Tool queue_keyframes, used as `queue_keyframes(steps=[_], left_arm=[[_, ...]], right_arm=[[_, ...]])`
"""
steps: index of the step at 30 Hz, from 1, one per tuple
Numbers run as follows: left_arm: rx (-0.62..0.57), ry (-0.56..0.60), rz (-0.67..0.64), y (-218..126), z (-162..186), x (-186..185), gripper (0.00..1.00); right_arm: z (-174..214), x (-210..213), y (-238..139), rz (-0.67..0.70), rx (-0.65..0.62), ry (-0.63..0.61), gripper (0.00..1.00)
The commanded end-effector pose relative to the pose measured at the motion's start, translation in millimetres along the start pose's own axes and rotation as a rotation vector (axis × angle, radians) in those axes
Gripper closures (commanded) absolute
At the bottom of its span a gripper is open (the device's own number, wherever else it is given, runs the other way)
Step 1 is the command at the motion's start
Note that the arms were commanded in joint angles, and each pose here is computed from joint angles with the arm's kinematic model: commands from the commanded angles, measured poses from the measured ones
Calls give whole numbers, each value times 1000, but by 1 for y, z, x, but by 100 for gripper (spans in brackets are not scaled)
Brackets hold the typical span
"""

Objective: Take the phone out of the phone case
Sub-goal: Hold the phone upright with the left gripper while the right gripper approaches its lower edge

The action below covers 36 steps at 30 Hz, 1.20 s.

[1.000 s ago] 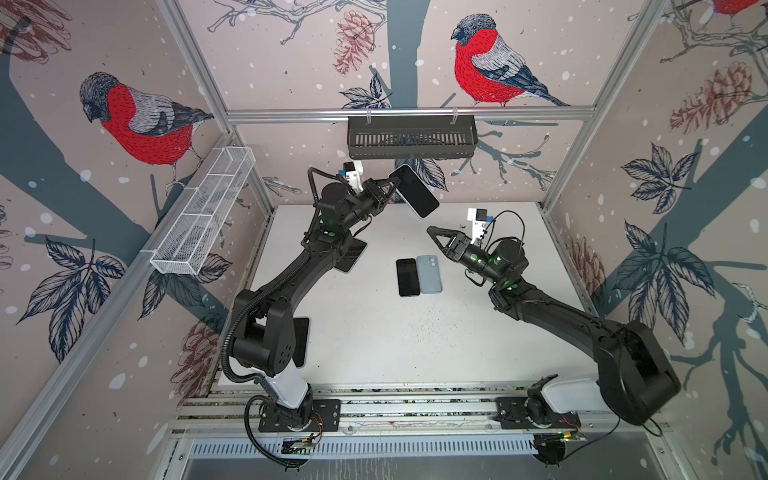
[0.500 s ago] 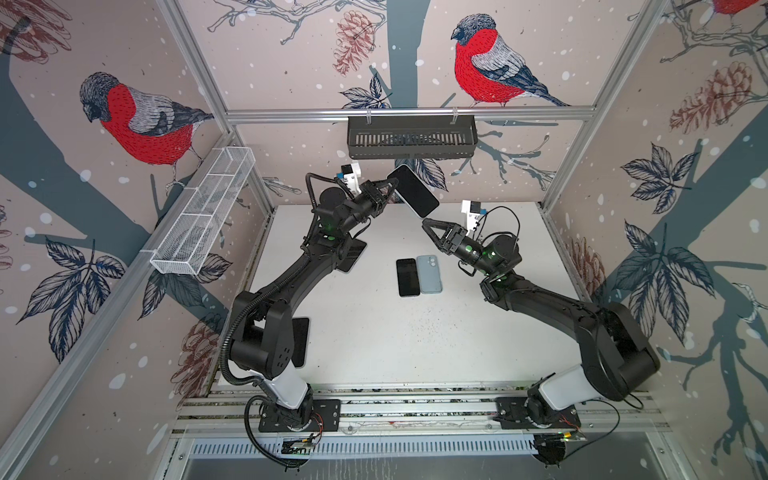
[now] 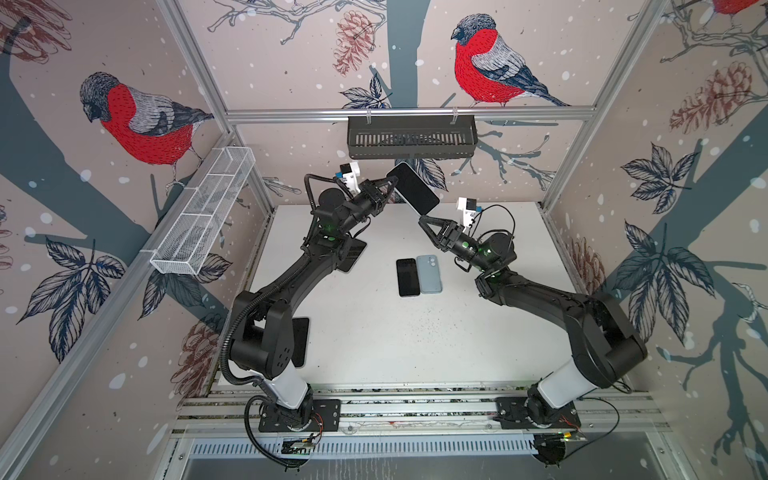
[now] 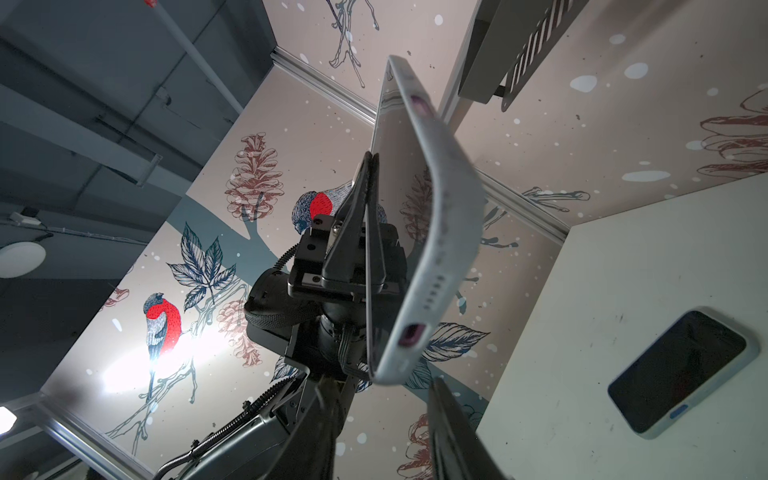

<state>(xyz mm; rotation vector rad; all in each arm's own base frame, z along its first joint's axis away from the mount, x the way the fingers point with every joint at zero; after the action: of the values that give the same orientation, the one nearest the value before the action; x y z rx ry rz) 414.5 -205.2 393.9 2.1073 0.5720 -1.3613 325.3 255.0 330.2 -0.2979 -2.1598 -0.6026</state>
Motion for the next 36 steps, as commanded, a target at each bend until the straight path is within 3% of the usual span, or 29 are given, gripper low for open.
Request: queue_keyframes(steps=[1,20,29,33,36], left_arm=[[-5,30,95,-1,-2,-17,100],[6,20,105,1,-1,-13,100],[15,15,102,4,-1,-14,100],[43,-8,94,7,0,-16,100],[59,-30,91,7,0,-20,100]], right_arm=[[-3,11,2,-59,-7,-22,64],[-8,5,2,-73,-13,-6,78],[-5,0,2,-78,10,-7,95],[4,-6,1,-70,60,-57,99],[12,-18,4,28,132,-159,100]])
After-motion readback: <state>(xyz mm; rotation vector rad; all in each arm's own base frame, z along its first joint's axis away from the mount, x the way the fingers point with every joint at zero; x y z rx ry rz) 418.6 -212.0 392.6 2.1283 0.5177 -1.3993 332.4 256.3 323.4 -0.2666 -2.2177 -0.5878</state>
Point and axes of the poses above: each gripper's point midway between its finger pads, its own y axis out along the fingers, its own x axis along the line the jaws close on, z = x × y, the point moved 6 cm from there along -y, back along the fingers, and after that the axes turned 3 degrees about -y, right-handed, at the moved point
